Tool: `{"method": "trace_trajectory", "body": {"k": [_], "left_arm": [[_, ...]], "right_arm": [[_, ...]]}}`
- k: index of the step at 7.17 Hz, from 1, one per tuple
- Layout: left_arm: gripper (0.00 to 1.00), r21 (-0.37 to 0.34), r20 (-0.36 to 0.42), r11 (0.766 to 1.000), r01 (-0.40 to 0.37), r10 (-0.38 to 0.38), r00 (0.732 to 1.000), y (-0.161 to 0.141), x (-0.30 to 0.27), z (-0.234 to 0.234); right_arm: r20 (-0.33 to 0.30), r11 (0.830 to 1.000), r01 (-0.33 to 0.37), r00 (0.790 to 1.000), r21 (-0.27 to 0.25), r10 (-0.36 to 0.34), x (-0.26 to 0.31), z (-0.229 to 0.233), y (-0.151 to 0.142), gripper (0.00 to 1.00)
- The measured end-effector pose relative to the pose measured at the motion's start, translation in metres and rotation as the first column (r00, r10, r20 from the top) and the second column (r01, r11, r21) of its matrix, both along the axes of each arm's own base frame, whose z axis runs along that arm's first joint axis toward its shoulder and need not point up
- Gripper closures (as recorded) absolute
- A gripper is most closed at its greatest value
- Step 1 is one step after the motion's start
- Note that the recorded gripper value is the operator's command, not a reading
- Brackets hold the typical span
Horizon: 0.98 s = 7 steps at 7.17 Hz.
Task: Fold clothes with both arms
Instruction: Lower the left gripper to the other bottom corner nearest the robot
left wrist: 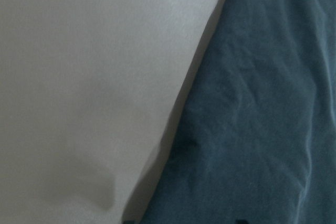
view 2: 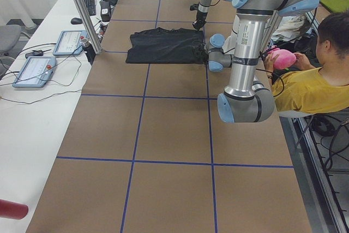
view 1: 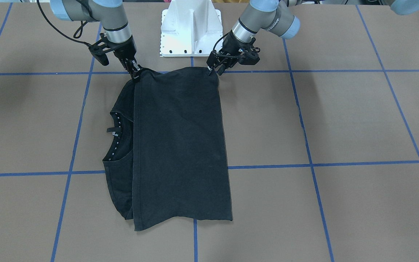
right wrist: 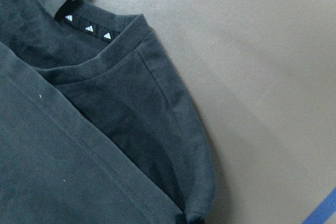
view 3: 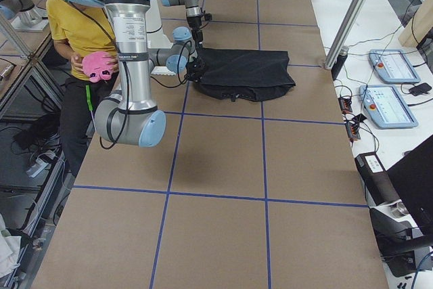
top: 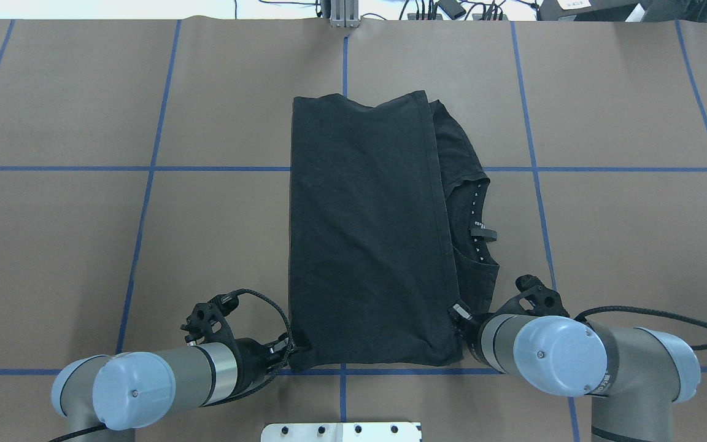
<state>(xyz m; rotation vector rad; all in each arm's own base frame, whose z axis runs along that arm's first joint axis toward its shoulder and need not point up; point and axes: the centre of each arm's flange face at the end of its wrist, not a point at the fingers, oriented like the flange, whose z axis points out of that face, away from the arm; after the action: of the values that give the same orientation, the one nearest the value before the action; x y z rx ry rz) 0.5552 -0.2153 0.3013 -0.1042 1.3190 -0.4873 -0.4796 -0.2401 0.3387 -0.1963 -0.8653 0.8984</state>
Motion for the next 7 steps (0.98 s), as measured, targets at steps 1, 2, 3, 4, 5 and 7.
{"method": "trace_trajectory", "body": {"k": [1,2,3,4,5,7], "left_arm": [[0.43,-0.001,0.004,1.0,-0.002,0.002,1.0,0.0011,0.0015,0.0018],[0.5,-0.003,0.005,1.0,-0.004,0.004,1.0,0.0021,0.0022,0.0024],[0.67,-0.01,0.004,1.0,-0.005,0.005,1.0,0.0037,0.0031,0.003],[0.87,-0.017,0.004,1.0,-0.008,0.008,1.0,0.0059,0.0041,0.0033],[1.0,-0.021,0.003,1.0,-0.01,0.01,1.0,0.008,0.005,0.0035],[1.0,-0.029,0.001,1.0,-0.01,0.01,1.0,0.0092,0.0047,0.0032]], "right_arm": [[0.002,1.0,0.0,1.0,0.0,0.0,0.0003,-0.0008,0.0,1.0],[0.004,1.0,0.0,1.0,0.001,0.0,0.0009,-0.0018,0.0,1.0],[0.006,1.0,-0.001,1.0,0.001,0.001,0.0017,-0.0027,-0.0002,1.0],[0.007,1.0,-0.001,1.0,0.002,0.001,0.0024,-0.0033,-0.0003,1.0],[0.008,1.0,-0.002,1.0,0.002,0.002,0.0026,-0.0036,-0.0004,1.0],[0.011,1.0,-0.003,1.0,0.002,0.003,0.0041,-0.0052,-0.0007,1.0]]}}
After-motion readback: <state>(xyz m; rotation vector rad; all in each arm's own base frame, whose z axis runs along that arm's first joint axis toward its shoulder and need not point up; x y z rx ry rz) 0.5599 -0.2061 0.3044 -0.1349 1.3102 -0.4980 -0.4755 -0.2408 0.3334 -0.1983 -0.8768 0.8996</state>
